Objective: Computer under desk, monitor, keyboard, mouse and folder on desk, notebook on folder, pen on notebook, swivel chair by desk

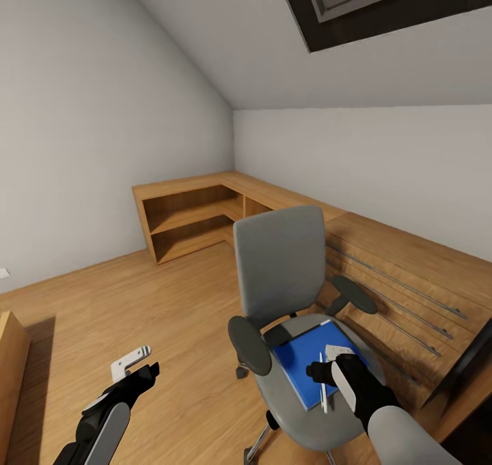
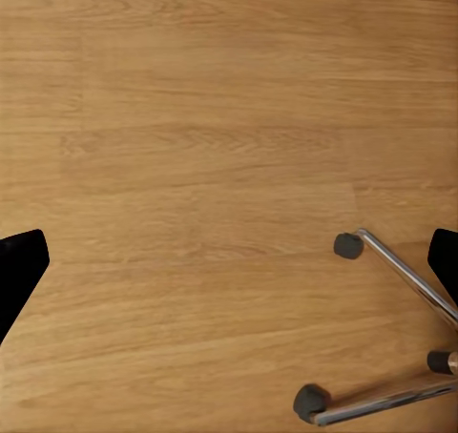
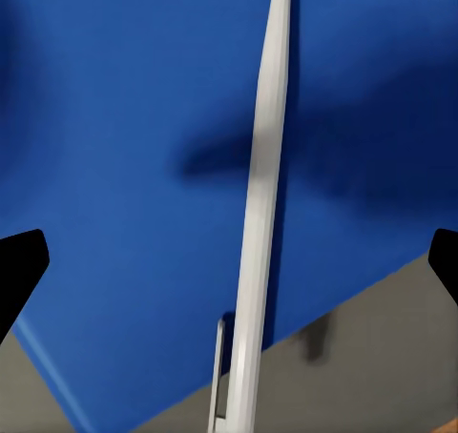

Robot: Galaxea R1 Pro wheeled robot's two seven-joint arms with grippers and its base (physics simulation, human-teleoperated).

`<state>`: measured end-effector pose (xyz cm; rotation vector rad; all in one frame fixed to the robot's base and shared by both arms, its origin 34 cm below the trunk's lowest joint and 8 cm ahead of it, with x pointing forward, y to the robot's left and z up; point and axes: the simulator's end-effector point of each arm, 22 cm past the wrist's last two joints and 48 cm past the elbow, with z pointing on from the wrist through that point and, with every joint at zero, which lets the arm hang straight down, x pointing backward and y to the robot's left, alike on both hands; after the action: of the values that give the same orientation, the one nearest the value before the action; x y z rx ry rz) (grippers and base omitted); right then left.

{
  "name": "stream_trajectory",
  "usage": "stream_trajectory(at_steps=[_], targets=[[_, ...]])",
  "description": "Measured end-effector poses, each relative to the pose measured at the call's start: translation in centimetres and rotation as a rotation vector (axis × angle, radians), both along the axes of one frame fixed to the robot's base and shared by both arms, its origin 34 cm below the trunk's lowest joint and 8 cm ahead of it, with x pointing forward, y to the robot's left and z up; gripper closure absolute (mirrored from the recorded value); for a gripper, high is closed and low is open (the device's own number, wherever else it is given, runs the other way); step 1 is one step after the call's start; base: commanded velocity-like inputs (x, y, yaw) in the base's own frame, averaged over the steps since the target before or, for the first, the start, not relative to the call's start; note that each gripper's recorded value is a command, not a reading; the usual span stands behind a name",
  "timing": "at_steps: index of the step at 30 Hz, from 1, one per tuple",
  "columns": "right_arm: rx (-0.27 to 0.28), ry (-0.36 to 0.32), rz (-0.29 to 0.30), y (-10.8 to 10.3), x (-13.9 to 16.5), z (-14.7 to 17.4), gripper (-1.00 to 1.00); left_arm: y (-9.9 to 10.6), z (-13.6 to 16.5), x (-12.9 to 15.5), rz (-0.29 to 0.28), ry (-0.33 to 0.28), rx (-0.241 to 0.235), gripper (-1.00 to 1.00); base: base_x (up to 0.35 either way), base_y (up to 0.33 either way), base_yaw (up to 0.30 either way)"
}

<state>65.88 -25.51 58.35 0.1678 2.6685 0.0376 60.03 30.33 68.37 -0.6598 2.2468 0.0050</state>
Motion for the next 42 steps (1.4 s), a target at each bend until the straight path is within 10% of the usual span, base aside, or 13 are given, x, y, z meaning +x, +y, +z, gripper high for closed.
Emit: stream_trajectory(at_steps=[42], targets=[[-0.001, -0.002, 0.001, 0.0, -0.1, -1.4, -1.00, -0.1, -1.5, -0.1, -0.001, 0.000, 0.000, -1.00, 0.000, 0.000, 0.000]])
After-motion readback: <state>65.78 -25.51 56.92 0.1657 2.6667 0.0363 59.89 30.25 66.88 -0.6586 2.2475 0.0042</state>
